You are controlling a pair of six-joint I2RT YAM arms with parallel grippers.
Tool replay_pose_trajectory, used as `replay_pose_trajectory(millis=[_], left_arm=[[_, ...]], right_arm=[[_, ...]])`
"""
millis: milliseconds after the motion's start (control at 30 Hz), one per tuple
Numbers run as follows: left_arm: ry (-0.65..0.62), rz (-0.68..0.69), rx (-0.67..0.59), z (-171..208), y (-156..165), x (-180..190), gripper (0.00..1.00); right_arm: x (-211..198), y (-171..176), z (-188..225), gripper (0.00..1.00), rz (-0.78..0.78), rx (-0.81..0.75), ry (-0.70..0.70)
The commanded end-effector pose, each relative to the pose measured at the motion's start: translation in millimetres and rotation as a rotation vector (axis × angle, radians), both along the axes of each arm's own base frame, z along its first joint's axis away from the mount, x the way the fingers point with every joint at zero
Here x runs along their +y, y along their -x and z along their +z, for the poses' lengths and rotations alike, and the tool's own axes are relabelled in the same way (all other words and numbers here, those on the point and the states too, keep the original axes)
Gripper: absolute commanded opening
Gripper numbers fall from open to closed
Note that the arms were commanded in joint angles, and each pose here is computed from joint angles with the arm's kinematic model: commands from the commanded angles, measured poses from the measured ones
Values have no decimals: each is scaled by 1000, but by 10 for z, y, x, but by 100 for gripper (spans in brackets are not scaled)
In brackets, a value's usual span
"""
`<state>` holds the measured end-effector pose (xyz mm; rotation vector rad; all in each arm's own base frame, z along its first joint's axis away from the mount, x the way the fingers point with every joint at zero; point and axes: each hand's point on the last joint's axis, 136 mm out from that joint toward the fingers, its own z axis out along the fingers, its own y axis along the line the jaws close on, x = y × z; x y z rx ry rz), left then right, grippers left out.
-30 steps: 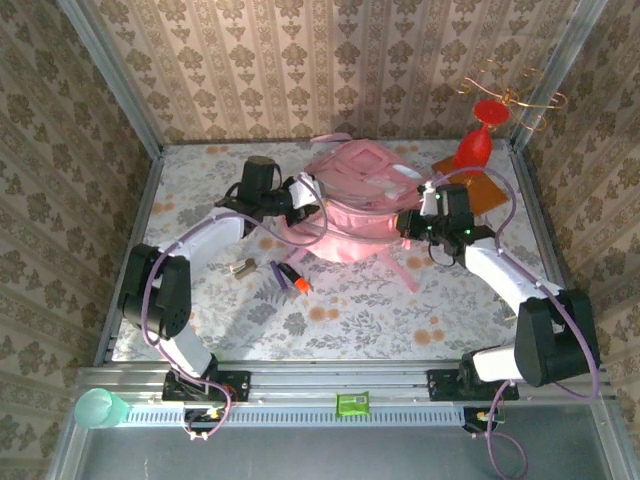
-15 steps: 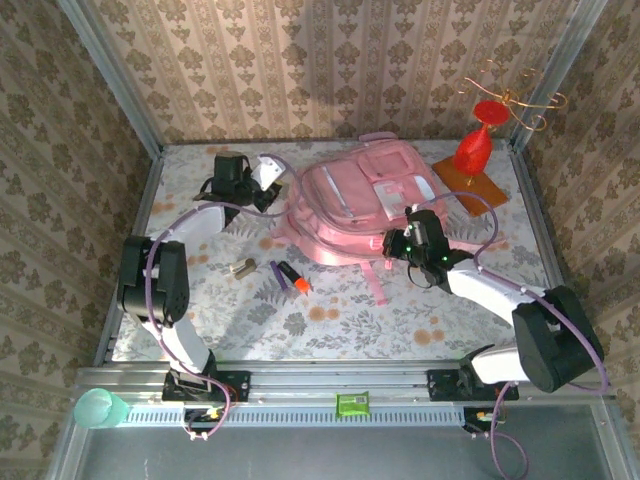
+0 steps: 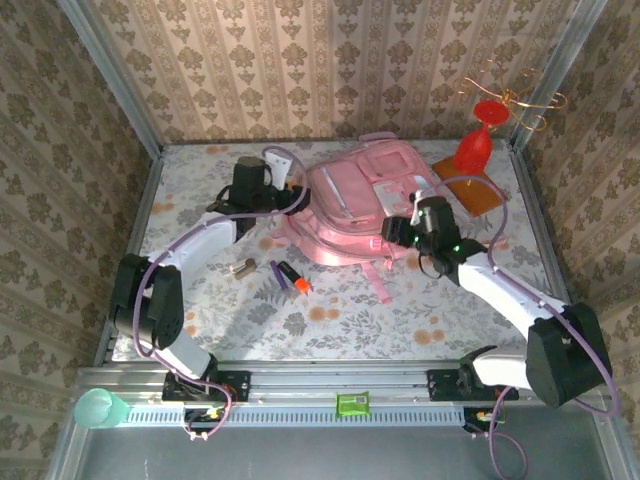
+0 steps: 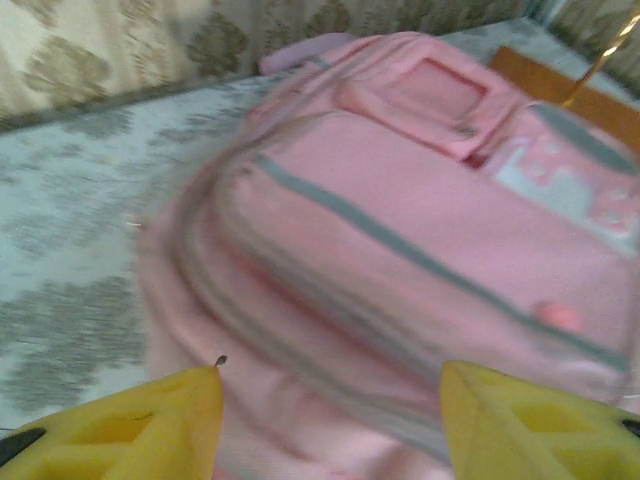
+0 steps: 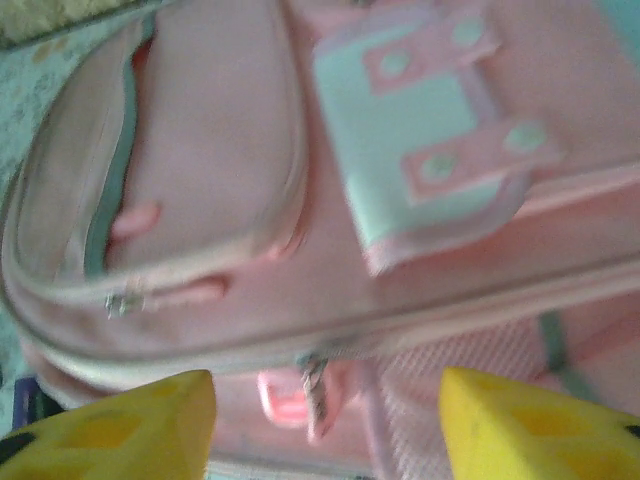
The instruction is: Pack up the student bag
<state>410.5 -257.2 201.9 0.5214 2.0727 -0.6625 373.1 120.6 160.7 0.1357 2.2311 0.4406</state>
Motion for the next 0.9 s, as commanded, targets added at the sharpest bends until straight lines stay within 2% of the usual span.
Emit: replay_pose_trajectory(millis=[0, 133, 333, 500, 600, 733, 867], left_arm=[[98, 106, 155, -37, 34, -88, 59], [114, 35, 175, -73, 98, -381, 58], [112, 28, 259, -392, -27, -536, 58], [69, 100, 294, -628, -225, -321, 57], [78, 159, 266, -540, -243, -117, 57], [88, 259, 212, -430, -81, 121, 61], [151, 261, 275, -563, 20, 93, 65]], right_arm=[[-216, -231, -145, 66, -56, 66, 10], [-427, -484, -437, 64, -133, 155, 5], [-202, -441, -787, 53, -73, 259, -111], [185, -228, -789, 47, 58, 250, -178], [141, -110, -714, 49, 33, 230, -92], [-21, 104, -563, 55, -22, 159, 40], [258, 291, -466, 56, 58, 116, 19]])
